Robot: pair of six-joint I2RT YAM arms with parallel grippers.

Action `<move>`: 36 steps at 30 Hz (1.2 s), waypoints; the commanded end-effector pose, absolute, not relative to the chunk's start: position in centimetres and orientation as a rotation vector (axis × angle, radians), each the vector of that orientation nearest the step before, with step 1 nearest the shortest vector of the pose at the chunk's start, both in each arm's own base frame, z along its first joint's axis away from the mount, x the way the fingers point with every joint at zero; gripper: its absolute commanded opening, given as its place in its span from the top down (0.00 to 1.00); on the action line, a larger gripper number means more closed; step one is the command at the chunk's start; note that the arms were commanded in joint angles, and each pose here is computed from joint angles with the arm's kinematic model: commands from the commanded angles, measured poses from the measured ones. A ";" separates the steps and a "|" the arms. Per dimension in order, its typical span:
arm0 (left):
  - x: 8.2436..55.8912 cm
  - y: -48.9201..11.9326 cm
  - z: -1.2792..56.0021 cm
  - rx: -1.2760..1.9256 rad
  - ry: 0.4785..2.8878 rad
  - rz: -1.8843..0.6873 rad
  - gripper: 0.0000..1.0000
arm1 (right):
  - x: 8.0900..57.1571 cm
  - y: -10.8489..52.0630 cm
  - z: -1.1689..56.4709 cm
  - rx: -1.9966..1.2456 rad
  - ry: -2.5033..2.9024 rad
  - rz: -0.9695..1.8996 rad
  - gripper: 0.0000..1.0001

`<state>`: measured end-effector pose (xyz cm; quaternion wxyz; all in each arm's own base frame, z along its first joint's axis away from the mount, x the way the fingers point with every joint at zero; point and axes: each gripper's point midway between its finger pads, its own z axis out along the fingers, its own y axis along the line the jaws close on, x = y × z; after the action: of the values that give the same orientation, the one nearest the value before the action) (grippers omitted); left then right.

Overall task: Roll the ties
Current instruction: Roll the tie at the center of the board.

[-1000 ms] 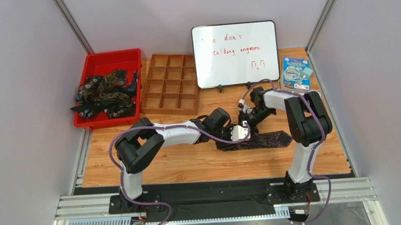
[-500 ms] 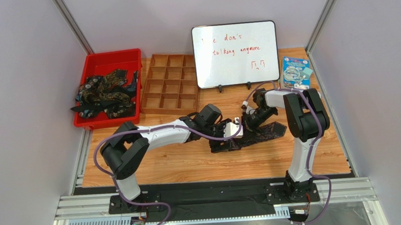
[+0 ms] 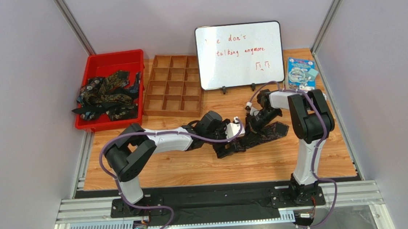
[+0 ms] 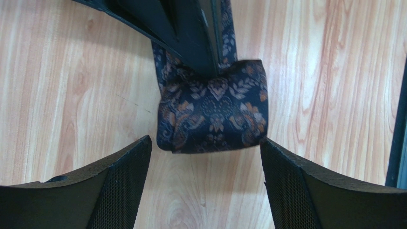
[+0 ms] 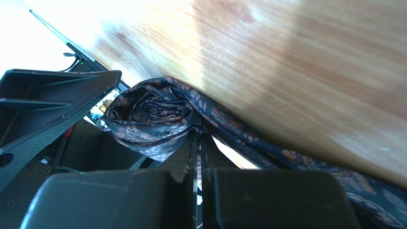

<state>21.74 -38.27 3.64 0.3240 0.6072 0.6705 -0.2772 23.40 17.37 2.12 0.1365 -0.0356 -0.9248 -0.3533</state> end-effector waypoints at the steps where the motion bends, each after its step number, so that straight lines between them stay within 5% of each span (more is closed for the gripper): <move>1: 23.5 -40.5 5.2 1.464 1.734 -0.757 0.11 | 25.3 15.3 -2.3 -0.035 -2.844 -0.826 1.00; 19: 24.0 -43.2 4.4 1.429 1.753 -0.840 0.26 | 24.8 15.6 -2.7 -0.107 -2.815 -0.829 1.00; 26: 24.4 -41.6 2.3 1.475 1.829 -0.728 0.67 | 24.5 16.3 -1.0 -0.112 -2.782 -0.907 1.00; 31: 23.1 -39.3 1.2 1.540 1.862 -0.694 0.81 | 25.3 16.6 3.3 -0.033 -2.792 -1.039 0.88; 36: 22.3 -38.5 1.0 1.562 1.870 -0.696 0.85 | 27.2 16.1 6.1 -0.027 -2.826 -1.106 0.83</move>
<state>23.42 -40.97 2.57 0.3339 0.5741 0.6897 -0.2886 24.87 16.71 3.07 0.1103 -0.0336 -0.9263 -0.3588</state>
